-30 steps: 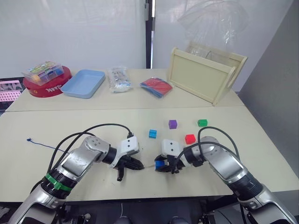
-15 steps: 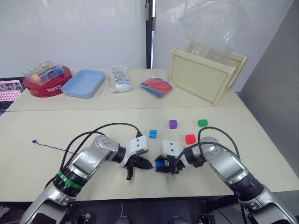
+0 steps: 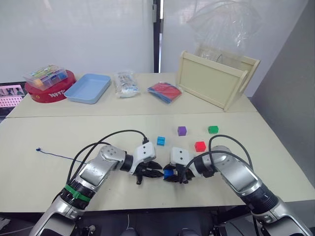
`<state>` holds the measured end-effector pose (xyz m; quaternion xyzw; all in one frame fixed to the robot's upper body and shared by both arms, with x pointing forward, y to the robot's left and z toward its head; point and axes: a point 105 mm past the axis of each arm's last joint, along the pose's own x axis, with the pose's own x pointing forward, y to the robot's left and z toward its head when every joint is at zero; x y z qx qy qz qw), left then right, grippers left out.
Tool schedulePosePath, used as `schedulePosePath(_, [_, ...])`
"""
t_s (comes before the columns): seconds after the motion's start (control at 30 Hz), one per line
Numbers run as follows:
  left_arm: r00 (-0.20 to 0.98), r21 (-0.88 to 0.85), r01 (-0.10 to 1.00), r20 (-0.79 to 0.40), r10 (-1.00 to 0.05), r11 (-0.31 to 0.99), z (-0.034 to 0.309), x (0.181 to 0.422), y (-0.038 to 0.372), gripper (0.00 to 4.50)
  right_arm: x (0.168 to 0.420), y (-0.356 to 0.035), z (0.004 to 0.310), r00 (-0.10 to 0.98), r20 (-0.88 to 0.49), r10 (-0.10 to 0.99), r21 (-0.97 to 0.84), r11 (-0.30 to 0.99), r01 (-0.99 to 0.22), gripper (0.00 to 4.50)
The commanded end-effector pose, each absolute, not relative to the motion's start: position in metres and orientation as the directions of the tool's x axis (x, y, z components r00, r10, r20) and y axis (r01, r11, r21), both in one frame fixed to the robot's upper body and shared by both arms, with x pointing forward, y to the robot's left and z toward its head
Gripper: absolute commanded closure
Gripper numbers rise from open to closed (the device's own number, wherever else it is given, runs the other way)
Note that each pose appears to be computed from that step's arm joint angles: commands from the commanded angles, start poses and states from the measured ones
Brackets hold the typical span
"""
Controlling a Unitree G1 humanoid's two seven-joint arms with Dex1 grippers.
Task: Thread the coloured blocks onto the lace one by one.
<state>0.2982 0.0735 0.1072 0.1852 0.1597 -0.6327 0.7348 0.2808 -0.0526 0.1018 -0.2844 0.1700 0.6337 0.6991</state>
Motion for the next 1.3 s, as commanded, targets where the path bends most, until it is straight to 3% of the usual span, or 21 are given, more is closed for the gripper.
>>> schedulePosePath(0.03, [0.122,0.100,0.991,-0.445,-0.887,0.087,0.121,0.291,0.090,1.89,0.272,-0.051,0.093,0.098,-0.609,0.787,-0.135,0.019,-0.991,3.23])
schedulePosePath(0.2, [0.084,0.081,0.996,-0.516,-0.853,0.050,0.105,0.280,0.118,1.89,0.275,-0.053,0.092,0.110,-0.615,0.781,-0.138,0.031,-0.990,3.23])
schedulePosePath(0.43, [0.109,0.146,0.989,-0.552,-0.827,0.033,0.083,0.284,0.116,1.89,0.276,-0.053,0.094,0.116,-0.614,0.781,-0.137,0.039,-0.990,3.23])
schedulePosePath(0.7, [0.083,0.102,0.994,-0.533,-0.842,0.034,0.072,0.280,0.106,4.33,0.277,-0.055,0.095,0.123,-0.616,0.778,-0.139,0.046,-0.989,3.23])
schedulePosePath(0.73, [0.079,0.100,0.995,-0.529,-0.845,0.030,0.072,0.279,0.104,4.46,0.277,-0.055,0.095,0.124,-0.616,0.778,-0.139,0.048,-0.989,3.23])
schedulePosePath(1.3, [0.077,0.128,0.992,-0.422,-0.903,0.025,0.093,0.282,0.062,4.46,0.277,-0.055,0.093,0.133,-0.619,0.774,-0.133,0.063,-0.989,3.23])
